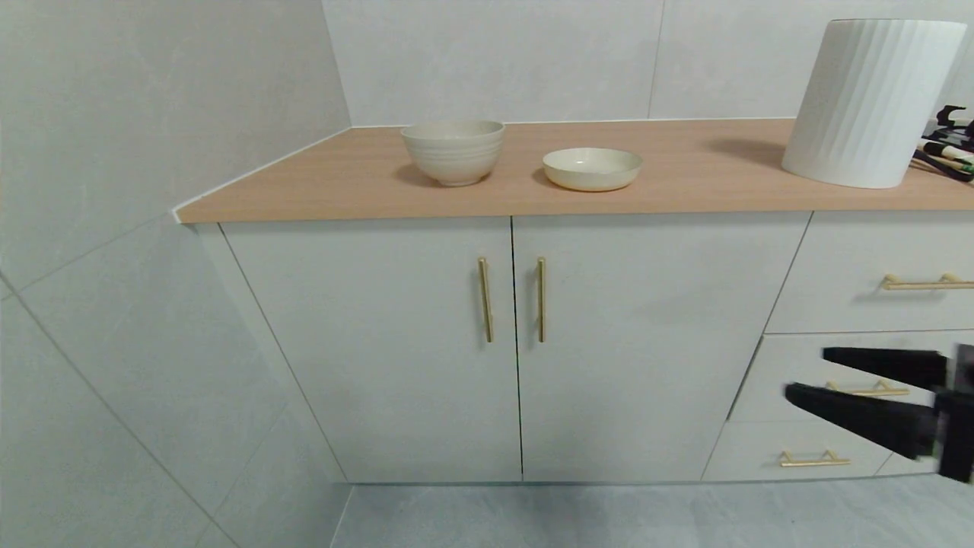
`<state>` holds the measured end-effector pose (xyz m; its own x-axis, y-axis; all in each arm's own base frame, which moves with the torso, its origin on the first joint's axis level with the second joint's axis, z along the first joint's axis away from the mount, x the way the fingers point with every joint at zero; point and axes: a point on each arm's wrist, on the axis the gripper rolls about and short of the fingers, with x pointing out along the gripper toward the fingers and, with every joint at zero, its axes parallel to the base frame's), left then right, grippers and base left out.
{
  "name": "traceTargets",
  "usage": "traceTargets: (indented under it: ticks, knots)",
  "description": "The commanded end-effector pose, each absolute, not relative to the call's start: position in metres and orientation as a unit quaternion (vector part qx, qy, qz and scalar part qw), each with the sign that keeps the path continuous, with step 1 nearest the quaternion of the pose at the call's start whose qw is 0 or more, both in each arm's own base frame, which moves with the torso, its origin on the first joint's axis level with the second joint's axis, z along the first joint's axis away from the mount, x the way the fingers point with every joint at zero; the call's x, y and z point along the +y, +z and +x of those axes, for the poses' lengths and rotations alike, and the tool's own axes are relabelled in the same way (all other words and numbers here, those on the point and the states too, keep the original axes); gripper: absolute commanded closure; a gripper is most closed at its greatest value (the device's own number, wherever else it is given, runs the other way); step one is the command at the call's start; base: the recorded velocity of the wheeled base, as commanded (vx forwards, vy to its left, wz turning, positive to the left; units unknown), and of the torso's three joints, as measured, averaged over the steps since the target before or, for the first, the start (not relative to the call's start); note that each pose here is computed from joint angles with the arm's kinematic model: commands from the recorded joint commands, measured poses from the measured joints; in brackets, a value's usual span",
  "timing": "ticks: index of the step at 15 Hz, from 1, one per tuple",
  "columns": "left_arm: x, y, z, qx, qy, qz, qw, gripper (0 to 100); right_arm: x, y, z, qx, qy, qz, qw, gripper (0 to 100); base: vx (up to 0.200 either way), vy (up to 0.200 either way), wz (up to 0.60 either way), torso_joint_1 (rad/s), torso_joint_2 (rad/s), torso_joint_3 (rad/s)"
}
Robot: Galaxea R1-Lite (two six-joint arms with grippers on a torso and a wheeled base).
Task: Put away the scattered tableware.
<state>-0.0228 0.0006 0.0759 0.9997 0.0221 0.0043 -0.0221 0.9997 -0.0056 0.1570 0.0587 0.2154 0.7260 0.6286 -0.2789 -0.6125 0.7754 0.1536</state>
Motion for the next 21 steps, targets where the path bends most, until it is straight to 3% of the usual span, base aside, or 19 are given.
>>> traceTargets:
  ticks: [1,6,13,21]
  knots:
    - [0.001,0.076,-0.023,-0.002,0.011,-0.003,1.0,0,0.154,0.188,0.271,0.159,0.423,0.041,0.891,0,0.0,0.0,0.0,0.0,0.0,0.0]
    - [0.001,0.076,-0.023,-0.002,0.011,-0.003,1.0,0,0.203,0.181,0.321,0.142,0.446,0.068,0.881,0,0.0,0.0,0.0,0.0,0.0,0.0]
    - [0.001,0.076,-0.023,-0.002,0.011,-0.003,1.0,0,0.229,0.157,0.352,0.155,0.423,0.138,0.882,0,0.0,0.0,0.0,0.0,0.0,0.0]
    - [0.001,0.076,-0.023,-0.002,0.011,-0.003,1.0,0,0.246,0.132,0.382,0.144,0.367,0.14,0.908,0,0.0,0.0,0.0,0.0,0.0,0.0]
